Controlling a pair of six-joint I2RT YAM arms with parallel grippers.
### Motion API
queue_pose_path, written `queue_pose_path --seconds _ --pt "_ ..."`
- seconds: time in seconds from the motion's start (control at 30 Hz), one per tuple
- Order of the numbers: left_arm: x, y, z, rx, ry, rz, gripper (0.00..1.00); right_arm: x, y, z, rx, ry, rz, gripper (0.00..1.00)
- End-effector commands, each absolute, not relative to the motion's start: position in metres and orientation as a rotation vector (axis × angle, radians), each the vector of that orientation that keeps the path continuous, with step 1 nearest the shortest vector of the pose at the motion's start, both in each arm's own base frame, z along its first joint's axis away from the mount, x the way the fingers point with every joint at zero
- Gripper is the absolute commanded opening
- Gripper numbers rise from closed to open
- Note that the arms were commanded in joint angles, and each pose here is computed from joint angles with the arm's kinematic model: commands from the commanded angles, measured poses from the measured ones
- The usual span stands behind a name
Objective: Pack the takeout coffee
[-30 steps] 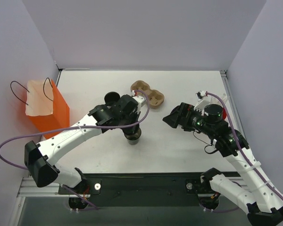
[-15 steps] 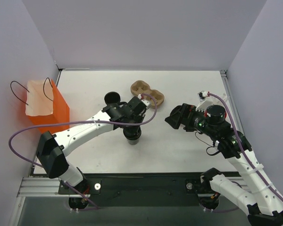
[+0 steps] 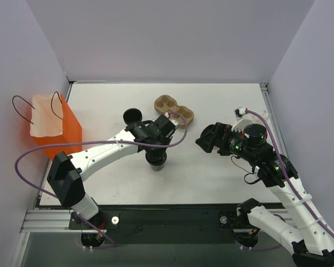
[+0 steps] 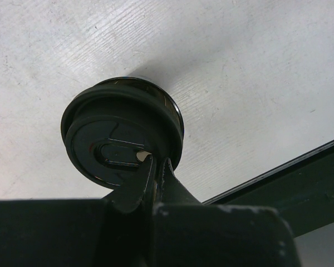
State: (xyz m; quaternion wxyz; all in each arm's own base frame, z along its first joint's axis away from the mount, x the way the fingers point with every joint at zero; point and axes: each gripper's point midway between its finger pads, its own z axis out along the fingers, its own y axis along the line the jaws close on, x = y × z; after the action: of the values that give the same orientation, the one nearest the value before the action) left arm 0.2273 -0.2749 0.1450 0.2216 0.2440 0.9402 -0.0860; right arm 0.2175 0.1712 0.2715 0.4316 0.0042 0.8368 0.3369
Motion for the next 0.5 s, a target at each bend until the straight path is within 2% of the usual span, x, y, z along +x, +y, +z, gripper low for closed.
queue_pose_path --seconds 0.0,0.23,0.37,0.47 --pt "0.235 -0.288 0.156 0.652 2.563 -0.290 0.02 0.221 0.170 0.289 -0.009 2.036 0.830 0.95" --pt "0.233 -0.294 0.150 0.667 2.574 -0.329 0.08 0.220 0.171 0.291 -0.016 2.033 0.838 0.95" --pt "0.232 -0.297 0.152 0.676 2.571 -0.342 0.25 0.218 0.169 0.295 -0.011 2.018 0.840 0.95" --pt "0.231 -0.300 0.157 0.674 2.559 -0.376 0.33 0.217 0.169 0.294 -0.009 2.017 0.840 0.95"
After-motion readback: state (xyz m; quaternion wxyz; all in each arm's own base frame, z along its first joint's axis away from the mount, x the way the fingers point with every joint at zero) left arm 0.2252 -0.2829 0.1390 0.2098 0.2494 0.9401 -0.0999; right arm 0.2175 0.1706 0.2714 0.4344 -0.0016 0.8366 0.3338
